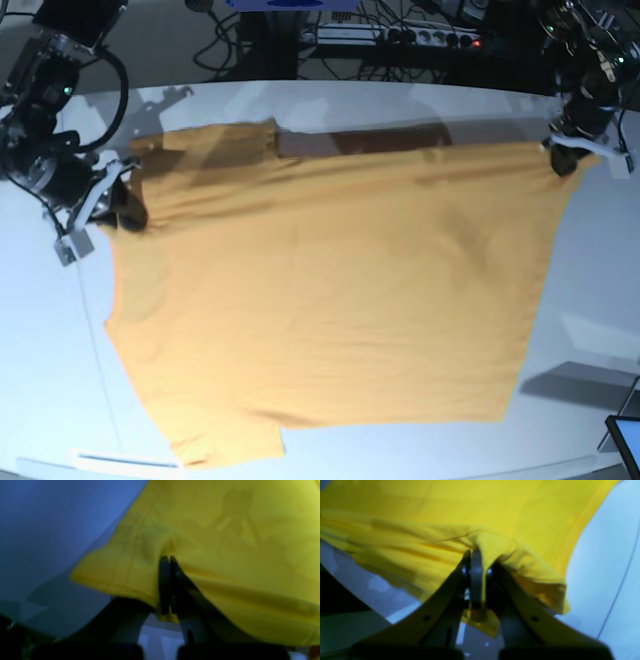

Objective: Fold the T-shirt properly
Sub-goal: 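Lift both shoulder corners and pull them toward the robot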

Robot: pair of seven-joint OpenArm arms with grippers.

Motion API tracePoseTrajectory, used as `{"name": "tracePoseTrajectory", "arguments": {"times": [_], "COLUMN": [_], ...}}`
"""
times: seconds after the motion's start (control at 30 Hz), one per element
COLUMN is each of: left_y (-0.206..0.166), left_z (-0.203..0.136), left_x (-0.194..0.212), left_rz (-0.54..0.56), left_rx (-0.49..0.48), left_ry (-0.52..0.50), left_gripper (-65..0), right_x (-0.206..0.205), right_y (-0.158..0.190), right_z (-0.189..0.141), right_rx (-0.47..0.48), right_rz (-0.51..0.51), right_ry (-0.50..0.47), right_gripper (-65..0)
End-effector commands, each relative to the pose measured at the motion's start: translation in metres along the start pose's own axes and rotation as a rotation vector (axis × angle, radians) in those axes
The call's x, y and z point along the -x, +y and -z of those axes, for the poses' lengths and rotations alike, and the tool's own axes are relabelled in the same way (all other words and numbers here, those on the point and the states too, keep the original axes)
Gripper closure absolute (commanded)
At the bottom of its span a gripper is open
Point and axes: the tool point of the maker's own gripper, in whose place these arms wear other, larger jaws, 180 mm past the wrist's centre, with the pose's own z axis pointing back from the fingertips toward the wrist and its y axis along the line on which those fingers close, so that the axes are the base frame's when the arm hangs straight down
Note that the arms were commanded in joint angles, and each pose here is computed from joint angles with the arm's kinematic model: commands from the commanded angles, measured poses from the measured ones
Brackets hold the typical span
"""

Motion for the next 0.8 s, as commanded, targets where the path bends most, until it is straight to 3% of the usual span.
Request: {"name": "tracePoseTrajectory", "arguments": {"times": [0.0, 0.3, 0.43, 0.77], "left_y": [0.005, -0.003, -0.007, -0.017], "left_z": [-0.004, 0.003, 0.007, 0.021], "left_x": [-0.018, -0.047, -0.063, -0.087], "left_rz": [0.022, -0.002, -0.023, -0.048], "left_rx": [-0.024, -0.014, -0.009, 0.027], "left_ry": [-0.048, -0.116, -0.152, -0.148], "left_gripper": [0.0, 0.0, 0.0, 0.0], "right_x": [-0.017, -0.035, -0.034, -0.058], "right_y": [-0.004, -0.007, -0.002, 0.000], "right_z": [-0.005, -0.002, 0.015, 0.026], "right_rx": [0.017, 0.016, -0.038, -0.065], "right_rz": [-0.033, -0.046, -0.037, -0.060], "right_ry": [-0.047, -0.080, -0.055, -0.084], "right_gripper": [-0.3, -0.3, -0.3, -0.3]}}
